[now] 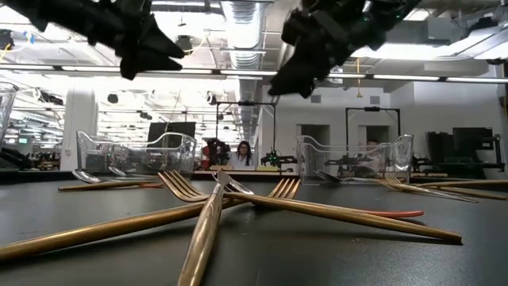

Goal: Sort silverware by color (type)
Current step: Put the silver and orange spoon into the top right transparent bin

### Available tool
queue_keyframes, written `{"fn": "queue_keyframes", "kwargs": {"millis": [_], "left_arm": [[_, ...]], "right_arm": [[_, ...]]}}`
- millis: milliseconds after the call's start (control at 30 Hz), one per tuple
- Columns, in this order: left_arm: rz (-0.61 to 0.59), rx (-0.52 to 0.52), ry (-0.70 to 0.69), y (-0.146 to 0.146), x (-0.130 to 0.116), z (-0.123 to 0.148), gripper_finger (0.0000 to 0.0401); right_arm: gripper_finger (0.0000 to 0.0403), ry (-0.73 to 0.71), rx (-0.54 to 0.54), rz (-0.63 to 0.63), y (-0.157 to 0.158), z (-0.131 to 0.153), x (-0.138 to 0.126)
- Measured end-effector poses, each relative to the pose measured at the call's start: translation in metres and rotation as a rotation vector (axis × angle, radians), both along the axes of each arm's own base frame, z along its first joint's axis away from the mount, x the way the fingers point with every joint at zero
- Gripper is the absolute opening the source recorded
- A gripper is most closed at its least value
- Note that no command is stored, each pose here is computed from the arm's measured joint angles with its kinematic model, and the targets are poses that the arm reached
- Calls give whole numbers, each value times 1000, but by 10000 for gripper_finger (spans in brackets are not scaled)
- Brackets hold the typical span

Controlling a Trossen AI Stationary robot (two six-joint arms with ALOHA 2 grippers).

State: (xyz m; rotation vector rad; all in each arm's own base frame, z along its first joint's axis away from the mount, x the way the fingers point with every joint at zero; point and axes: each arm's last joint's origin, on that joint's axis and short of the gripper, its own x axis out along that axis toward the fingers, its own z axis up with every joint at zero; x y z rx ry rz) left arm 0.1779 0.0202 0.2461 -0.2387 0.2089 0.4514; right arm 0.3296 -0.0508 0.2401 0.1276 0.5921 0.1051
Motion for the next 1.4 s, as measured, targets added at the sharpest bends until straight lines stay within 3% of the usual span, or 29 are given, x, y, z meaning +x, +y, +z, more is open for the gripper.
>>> {"fn": "queue_keyframes", "kwargs": {"millis": [100,233,667,867,1033,1167,1400], "left_arm": [[-5,3,5,-7,4,-15,171],[13,4,39,-12,12,-25,171],[116,-33,97,-17,29,-47,171],[121,-34,109,-31,34,-56,171],[59,-20,87,-46,40,-59,171],[76,4,83,-51,39,-59,171],[56,3,42,-58,40,-55,171]], "right_arm": [[182,152,-43,-152,17,-23,-5],[178,289,-136,-369,34,-28,-15],[177,518,-144,-652,59,-8,-74],[177,628,-7,-733,85,-6,-98],[177,649,121,-666,130,-7,-107],[177,633,247,-670,169,-10,-117],[177,796,425,-832,230,-44,-135]]}}
